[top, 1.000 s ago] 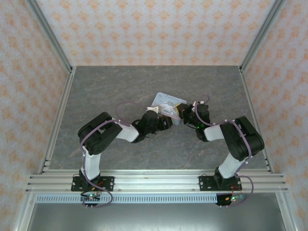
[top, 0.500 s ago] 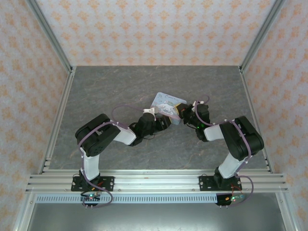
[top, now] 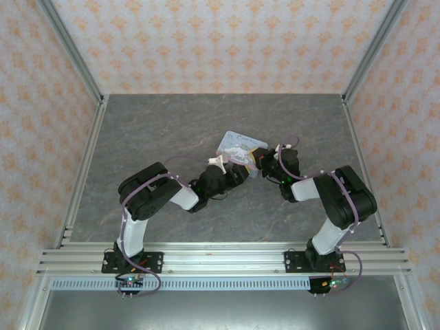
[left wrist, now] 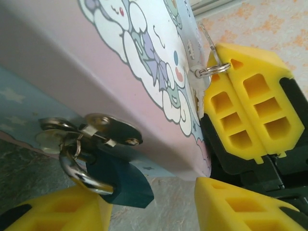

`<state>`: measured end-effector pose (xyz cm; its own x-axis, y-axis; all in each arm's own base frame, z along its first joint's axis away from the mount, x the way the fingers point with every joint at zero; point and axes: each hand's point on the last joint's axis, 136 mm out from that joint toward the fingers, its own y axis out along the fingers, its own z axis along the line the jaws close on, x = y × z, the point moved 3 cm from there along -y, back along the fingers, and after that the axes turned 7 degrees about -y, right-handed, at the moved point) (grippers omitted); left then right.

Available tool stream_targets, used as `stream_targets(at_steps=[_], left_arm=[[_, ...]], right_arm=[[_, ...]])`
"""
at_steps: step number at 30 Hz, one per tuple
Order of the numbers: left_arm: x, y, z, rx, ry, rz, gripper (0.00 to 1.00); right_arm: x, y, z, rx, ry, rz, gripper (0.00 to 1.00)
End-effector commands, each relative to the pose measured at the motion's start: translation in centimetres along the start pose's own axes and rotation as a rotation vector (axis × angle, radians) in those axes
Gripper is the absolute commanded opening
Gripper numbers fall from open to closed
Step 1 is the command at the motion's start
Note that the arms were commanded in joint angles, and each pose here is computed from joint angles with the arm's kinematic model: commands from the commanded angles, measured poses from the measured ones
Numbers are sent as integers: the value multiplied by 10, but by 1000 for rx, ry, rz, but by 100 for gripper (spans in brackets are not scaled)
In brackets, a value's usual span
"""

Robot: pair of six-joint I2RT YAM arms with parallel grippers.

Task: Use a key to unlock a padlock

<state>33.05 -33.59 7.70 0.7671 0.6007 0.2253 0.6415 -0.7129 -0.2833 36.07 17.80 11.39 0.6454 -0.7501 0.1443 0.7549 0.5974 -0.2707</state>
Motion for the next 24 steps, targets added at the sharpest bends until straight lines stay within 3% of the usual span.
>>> stream_targets(at_steps=[1,14,24], left_arm=[[7,1,-5,-52,-40,-58,47],[14,-9,16,38,-55,-132,45],[15,-9,22,60,-61,-146,34]], right_arm=[[-12,-1,-28,-89,38,50,0],[-12,-1,-29,-94,37,50,0],[-12,-1,-30,-96,37,49,0]])
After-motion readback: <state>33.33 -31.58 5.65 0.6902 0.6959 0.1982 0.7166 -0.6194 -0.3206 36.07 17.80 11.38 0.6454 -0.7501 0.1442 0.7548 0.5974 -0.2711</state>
